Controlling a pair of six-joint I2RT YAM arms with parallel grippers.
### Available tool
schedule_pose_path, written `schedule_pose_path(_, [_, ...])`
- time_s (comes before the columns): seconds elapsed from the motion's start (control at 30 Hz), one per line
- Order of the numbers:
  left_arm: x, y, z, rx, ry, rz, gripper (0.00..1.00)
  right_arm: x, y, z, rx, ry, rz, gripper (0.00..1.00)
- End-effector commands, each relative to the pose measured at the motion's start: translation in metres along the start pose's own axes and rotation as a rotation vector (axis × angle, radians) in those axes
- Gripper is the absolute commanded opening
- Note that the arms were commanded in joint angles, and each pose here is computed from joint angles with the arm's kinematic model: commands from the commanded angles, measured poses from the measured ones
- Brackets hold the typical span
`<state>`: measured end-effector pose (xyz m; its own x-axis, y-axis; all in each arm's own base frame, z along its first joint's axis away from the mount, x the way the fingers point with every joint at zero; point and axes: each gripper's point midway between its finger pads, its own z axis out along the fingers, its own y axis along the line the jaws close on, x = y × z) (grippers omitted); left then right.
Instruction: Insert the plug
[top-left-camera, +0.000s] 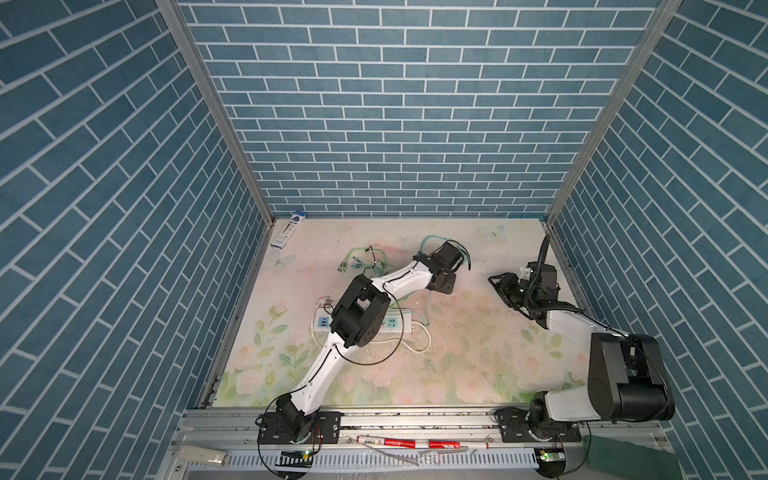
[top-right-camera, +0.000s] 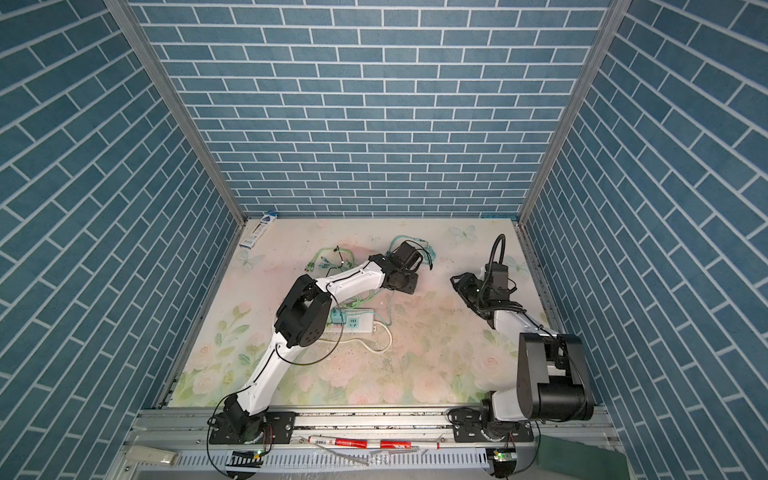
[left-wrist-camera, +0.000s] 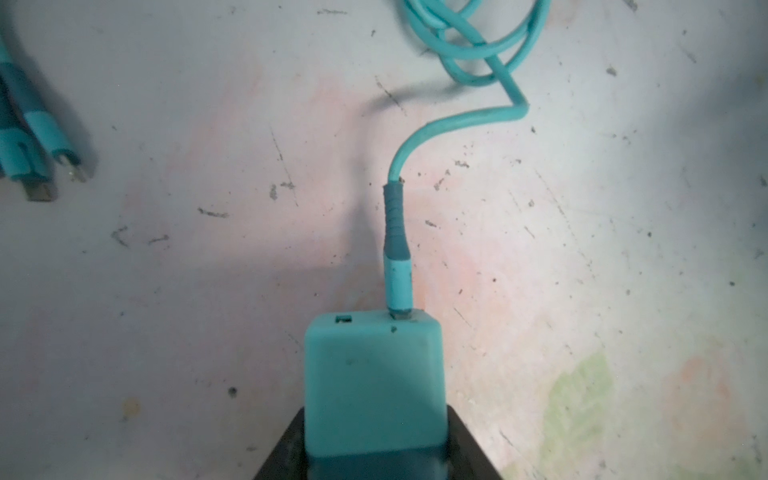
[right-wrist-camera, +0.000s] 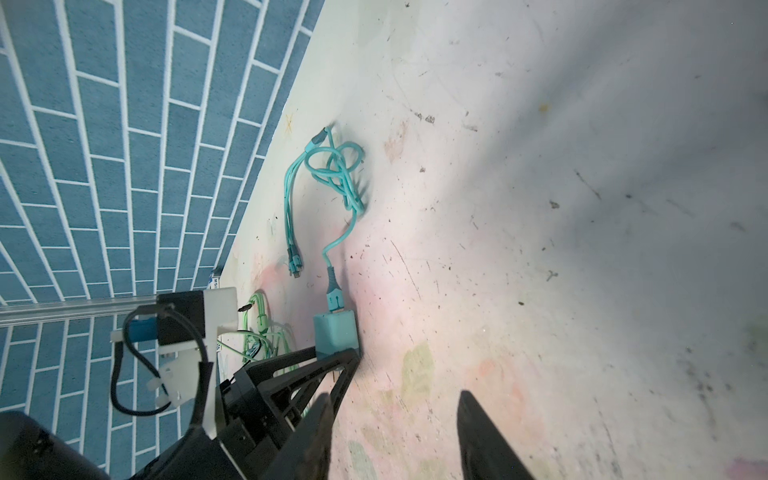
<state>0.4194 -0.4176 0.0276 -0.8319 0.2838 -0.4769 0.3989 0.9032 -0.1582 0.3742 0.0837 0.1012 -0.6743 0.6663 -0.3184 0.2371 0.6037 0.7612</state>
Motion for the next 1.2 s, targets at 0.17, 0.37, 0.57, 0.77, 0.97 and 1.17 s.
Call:
schedule_pose_path(0.17, [0.034, 0.010, 0.019, -0.047, 0.110, 0.040, 0.35, 0.006, 0.004, -0.005, -0.029, 0.022, -0.032, 0.49])
schedule_pose_path(0.37, [0.025, 0.006, 0.013, -0.035, 0.082, 0.077, 0.29, 0.014, 0.007, -0.007, -0.012, 0.104, -0.108, 0.49])
schedule_pose_path(0.57, [-0.015, -0.007, -0.029, 0.019, -0.085, 0.121, 0.25, 0.011, 0.026, -0.024, 0.004, 0.147, -0.208, 0.49])
schedule_pose_path(0.77, [-0.047, -0.010, -0.086, 0.049, -0.299, 0.140, 0.25, 0.012, 0.062, -0.046, -0.048, 0.219, -0.270, 0.49])
schedule_pose_path(0.97, [-0.056, -0.007, -0.130, 0.073, -0.444, 0.114, 0.25, 0.023, 0.107, -0.076, -0.077, 0.276, -0.381, 0.49])
schedule_pose_path(1.17, [-0.055, -0.005, -0.153, 0.109, -0.542, 0.097, 0.25, 0.046, 0.147, -0.087, -0.139, 0.345, -0.490, 0.49])
